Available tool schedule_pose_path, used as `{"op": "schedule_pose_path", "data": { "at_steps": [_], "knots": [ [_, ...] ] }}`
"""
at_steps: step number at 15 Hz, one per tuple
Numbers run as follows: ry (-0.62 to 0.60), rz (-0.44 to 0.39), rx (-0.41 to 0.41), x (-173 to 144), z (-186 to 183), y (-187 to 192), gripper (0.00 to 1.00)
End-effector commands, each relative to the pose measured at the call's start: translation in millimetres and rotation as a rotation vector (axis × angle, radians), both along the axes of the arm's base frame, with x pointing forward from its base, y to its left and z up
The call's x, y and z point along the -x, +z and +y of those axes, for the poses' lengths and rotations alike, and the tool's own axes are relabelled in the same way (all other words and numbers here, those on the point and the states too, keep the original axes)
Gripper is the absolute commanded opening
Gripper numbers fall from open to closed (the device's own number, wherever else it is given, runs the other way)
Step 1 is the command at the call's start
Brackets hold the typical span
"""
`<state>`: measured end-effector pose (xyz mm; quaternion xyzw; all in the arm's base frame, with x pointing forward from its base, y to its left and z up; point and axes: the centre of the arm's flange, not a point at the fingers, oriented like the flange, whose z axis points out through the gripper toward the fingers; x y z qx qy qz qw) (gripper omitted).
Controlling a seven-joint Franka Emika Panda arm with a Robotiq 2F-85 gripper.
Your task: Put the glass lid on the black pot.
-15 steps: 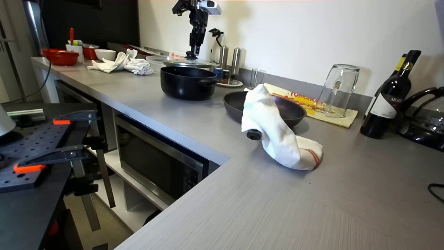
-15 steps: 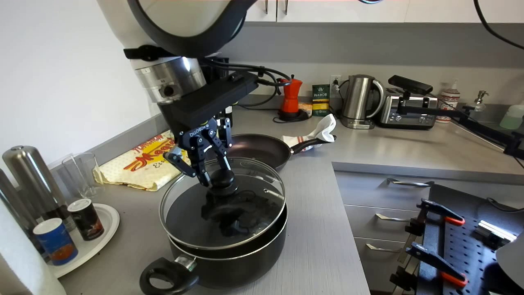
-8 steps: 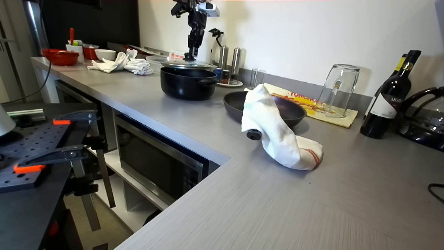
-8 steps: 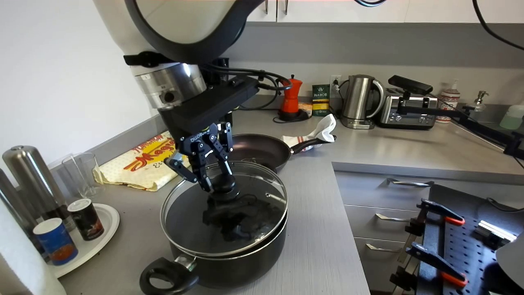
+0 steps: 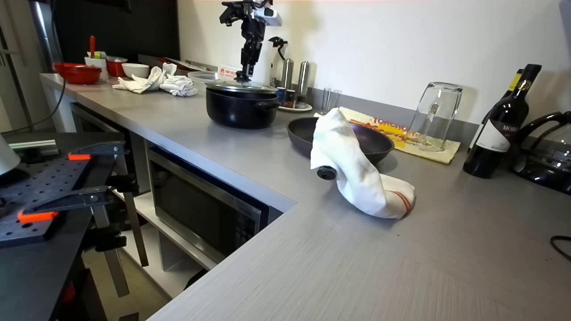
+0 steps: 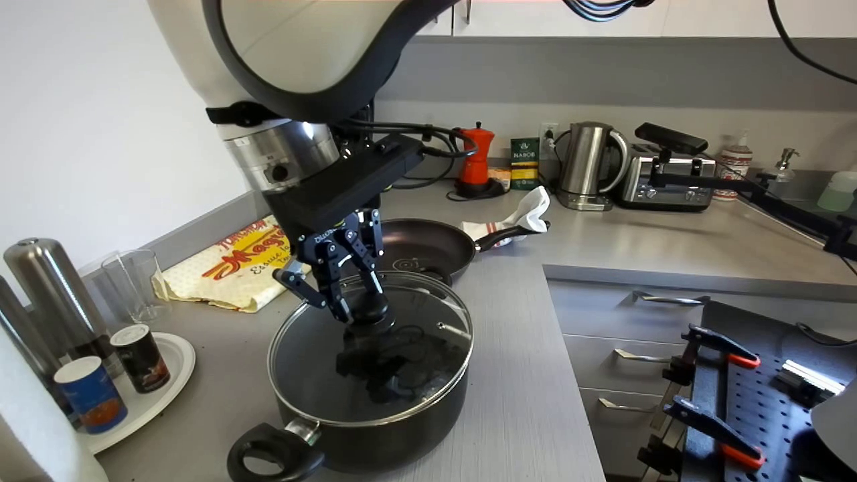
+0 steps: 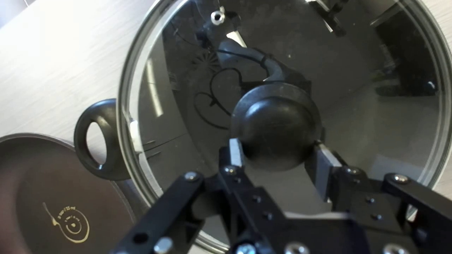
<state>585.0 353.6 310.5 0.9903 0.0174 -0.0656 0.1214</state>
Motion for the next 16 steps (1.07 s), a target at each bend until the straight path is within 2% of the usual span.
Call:
{"op": "schedule_pose_path", "data": {
  "at_steps": [1,7,8,9,12,14,16],
  "knots": [
    [0.021,0.016,-0.025,4,5,5,0.23],
    [0.046,0.025,-0.023,9,14,1,0.23],
    [0.049,0.026,-0.024,10,15,1,0.73],
    [0.050,0.026,-0.024,10,16,1,0.74],
    [0.054,0.024,-0.023,12,18,2,0.95],
    [0.055,0.023,-0.023,13,18,3,1.00],
    [0.055,0.022,-0.023,13,17,4,1.00]
  ]
}}
